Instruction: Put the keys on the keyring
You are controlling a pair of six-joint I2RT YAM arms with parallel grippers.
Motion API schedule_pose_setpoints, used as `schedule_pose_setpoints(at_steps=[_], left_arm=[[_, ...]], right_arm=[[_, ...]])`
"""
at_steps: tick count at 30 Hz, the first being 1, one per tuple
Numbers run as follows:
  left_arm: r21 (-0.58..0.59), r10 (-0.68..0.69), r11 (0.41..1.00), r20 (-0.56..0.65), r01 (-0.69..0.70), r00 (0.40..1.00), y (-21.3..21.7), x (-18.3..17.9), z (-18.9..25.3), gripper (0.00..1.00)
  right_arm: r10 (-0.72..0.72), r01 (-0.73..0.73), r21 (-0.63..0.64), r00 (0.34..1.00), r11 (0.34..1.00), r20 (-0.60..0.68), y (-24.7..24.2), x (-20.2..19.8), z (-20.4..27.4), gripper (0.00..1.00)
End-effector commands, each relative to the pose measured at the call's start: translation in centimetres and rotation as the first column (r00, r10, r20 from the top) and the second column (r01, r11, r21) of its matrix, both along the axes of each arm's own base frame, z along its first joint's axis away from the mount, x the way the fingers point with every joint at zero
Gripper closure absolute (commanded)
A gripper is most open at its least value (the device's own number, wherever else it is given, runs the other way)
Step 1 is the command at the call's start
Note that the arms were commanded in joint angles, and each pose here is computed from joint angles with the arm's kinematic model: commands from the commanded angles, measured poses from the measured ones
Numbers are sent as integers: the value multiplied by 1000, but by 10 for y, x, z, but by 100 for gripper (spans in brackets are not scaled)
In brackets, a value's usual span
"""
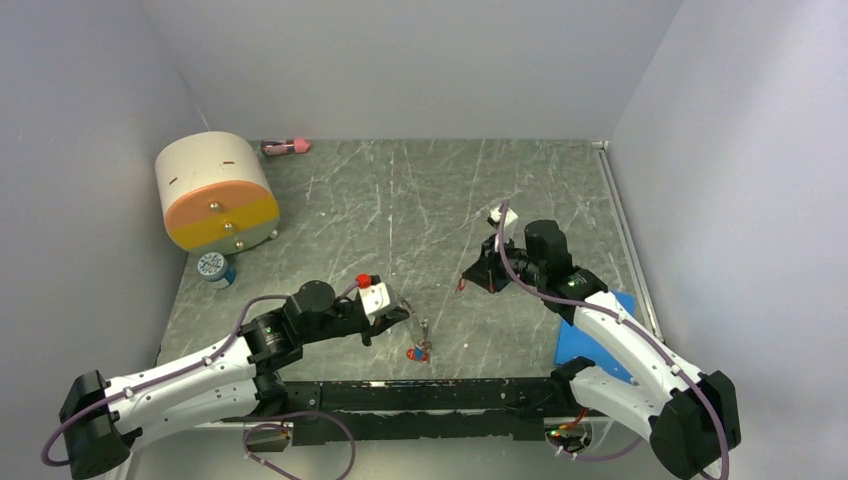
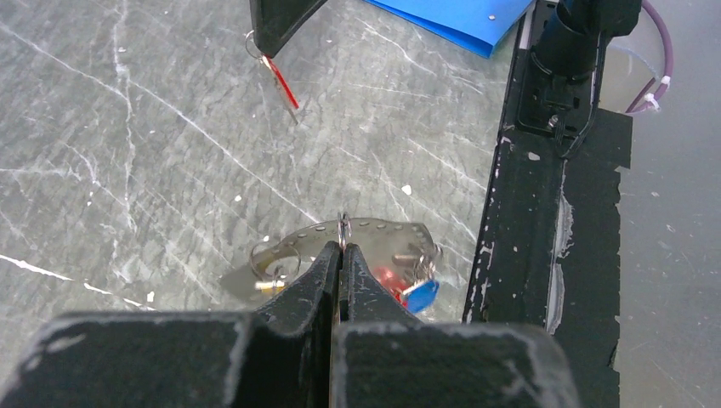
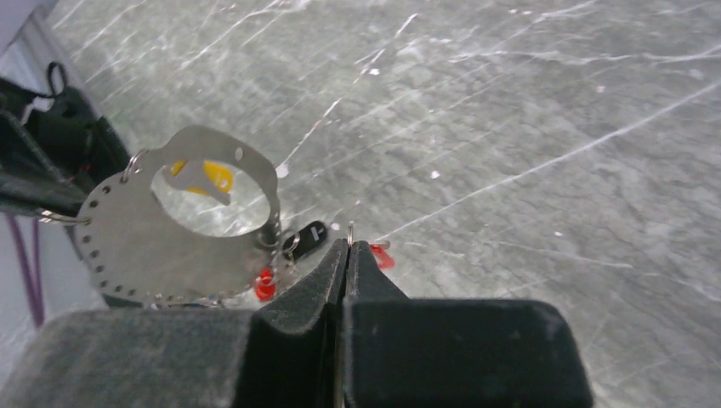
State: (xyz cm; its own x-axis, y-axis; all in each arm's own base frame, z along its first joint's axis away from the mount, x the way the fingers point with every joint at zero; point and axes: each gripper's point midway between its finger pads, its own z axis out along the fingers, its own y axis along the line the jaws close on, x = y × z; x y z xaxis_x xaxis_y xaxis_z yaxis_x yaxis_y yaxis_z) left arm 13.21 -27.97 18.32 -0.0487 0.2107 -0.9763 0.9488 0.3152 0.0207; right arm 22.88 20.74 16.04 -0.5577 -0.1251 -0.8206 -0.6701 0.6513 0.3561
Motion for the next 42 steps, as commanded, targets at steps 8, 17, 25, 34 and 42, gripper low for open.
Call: schedule_pose_setpoints(at_steps=[8,17,25,34,42], left_arm=[[-24,-21,1000,-16,21,1000,-8,-2,11,97],[-35,-39,999,-23,38,999,-11,-4,10,98],[-37,-50,998,-22,49,999,-11,-6,10,98],[-36,-51,998,-24,50,998,-12,-6,10,98],[-34,-59,998,-42,57,997,-13,-8,9,98]], right_arm=[[272,-277,81,960,958,68,32,-49,29,100],[427,-435,30,893,900,138,58,-86,38,100],[459,-475,44,867,879,197,61,-93,46,100],[516,-537,67,833,841,198,65,-104,50,100],[589,-621,71,770,781,245,70,-118,56,100]])
